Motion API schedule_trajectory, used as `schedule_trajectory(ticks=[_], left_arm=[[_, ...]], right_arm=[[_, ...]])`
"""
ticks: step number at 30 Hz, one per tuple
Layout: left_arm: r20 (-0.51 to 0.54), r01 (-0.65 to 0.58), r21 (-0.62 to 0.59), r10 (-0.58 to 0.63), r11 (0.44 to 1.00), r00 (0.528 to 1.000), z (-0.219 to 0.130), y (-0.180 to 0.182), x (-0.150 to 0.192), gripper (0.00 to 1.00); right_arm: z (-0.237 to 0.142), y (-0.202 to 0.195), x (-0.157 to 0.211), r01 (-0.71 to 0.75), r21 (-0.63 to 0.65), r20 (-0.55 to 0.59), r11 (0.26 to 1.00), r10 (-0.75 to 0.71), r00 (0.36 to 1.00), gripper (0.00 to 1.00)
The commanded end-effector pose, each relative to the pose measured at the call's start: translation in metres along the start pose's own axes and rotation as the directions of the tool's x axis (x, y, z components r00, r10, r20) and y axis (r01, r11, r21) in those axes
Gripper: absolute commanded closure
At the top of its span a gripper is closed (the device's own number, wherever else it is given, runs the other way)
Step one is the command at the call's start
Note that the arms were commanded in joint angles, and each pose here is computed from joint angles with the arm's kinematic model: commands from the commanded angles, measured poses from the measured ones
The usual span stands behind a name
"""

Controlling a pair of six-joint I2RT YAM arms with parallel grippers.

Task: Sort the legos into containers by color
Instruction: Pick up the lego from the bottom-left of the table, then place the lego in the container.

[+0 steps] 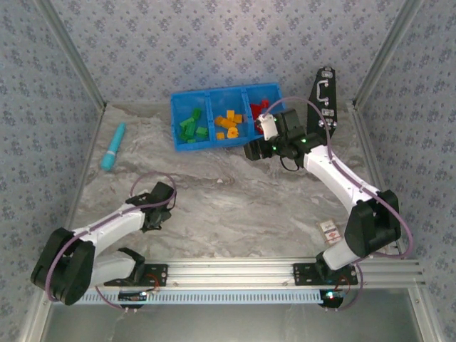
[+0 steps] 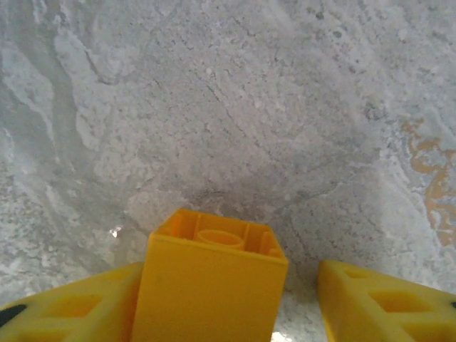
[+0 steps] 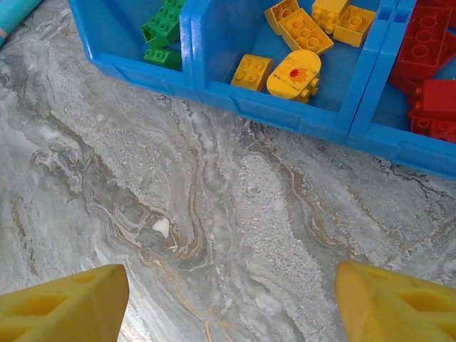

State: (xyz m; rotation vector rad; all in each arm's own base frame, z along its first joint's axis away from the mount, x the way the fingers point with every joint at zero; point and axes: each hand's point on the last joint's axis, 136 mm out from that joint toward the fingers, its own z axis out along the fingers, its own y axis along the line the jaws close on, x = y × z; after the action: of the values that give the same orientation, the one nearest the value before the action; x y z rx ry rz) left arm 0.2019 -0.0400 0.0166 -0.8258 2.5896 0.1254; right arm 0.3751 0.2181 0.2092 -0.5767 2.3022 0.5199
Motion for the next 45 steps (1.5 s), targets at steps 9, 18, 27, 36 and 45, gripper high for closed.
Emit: schedule_trajectory(ticks=[9, 18, 27, 36, 45], left_arm=[[-0.025, -0.133, 0.072, 0.135, 0.988, 0.99, -0.004, -0.039, -0.012, 0.67], [0.165, -0.376, 0.264, 0.342, 0.888, 0.925, -0.065, -0.17, -0.082, 0.74], [0.347, -0.47, 0.504, 0.329, 0.725, 0.878, -0.11, -0.34, -0.135, 0.75], [0.375, -0.499, 0.552, 0.335, 0.668, 0.864, -0.081, -0.433, -0.144, 0.75], [0.38, -0.511, 0.546, 0.348, 0.664, 0.857, -0.07, -0.457, -0.153, 0.47]], right_arm=[[-0.004, -0.009, -0.002, 0.015, 0.047, -0.016, 0.999, -0.014, 1.0, 0.22], [-0.024, -0.024, 0.007, -0.004, 0.13, -0.006, 0.992, 0.005, 1.0, 0.22], [-0.048, -0.037, 0.028, -0.065, 0.19, 0.018, 0.98, 0.063, 0.998, 0.21], [-0.065, -0.039, 0.048, -0.143, 0.185, 0.041, 0.972, 0.138, 0.99, 0.21], [-0.067, -0.04, 0.055, -0.156, 0.188, 0.033, 0.97, 0.152, 0.988, 0.2]])
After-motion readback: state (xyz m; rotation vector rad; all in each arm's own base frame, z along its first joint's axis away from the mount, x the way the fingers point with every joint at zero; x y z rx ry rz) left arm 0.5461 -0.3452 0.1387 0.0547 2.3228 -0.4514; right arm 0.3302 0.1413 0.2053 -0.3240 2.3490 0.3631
